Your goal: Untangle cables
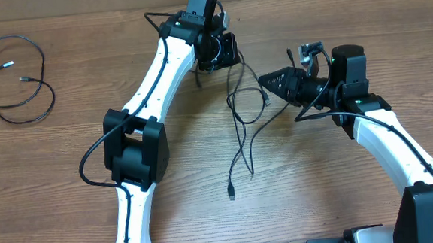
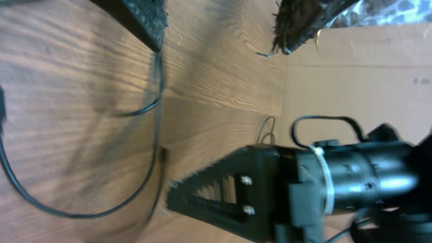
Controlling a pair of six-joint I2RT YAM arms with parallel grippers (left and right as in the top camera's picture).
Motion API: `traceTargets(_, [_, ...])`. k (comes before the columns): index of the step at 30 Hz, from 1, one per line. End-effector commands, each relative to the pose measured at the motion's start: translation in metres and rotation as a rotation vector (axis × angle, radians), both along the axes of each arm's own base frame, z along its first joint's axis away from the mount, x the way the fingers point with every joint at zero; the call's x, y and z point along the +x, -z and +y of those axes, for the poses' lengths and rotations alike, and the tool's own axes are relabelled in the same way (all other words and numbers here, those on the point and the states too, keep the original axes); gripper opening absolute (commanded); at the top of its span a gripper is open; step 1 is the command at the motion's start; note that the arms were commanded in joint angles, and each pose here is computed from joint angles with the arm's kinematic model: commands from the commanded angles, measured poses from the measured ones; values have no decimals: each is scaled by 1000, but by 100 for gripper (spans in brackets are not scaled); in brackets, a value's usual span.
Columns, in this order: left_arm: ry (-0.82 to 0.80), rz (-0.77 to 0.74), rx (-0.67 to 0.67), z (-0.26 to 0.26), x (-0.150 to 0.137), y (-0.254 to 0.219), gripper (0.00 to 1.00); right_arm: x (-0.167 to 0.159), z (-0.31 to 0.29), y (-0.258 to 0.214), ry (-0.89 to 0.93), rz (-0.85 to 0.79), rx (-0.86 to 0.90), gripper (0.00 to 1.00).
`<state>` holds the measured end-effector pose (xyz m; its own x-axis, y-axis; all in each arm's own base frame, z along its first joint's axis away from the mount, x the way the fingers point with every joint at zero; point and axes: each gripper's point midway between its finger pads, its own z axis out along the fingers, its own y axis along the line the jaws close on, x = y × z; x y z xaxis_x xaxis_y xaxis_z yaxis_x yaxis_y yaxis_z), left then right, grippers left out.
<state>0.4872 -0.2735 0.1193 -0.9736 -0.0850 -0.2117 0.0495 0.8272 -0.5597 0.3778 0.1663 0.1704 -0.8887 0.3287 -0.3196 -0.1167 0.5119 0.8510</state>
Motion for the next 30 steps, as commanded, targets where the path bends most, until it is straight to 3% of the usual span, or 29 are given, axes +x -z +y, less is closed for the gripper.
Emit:
traceTargets(1, [-167,88,-9,7,7,7,22,5,-8,-4,52,-8,-46,55])
traceTargets(3, [-201,110,-18,7,7,7,27,3,-15,9,93,47,-89,59])
traceTargets(6, [-200,121,-11,8,4,9,48,-5,-30,34,162,154,-177,65])
traceTargets(8, [-197,142,3,10,-1,11,52,-11,-43,50,216,221,-253,66])
traceTargets(12, [-183,190,68,19,-16,20,48,-22,-69,73,308,306,-391,73])
traceTargets(18, [-227,320,184,30,-49,33,41,-23,-82,80,356,322,-459,78])
traceTargets(26, [-483,497,173,9,-72,36,40,-20,-91,82,392,312,-500,84])
traceTargets(30, [-691,575,174,1,-79,38,40,-20,-91,82,392,313,-500,85])
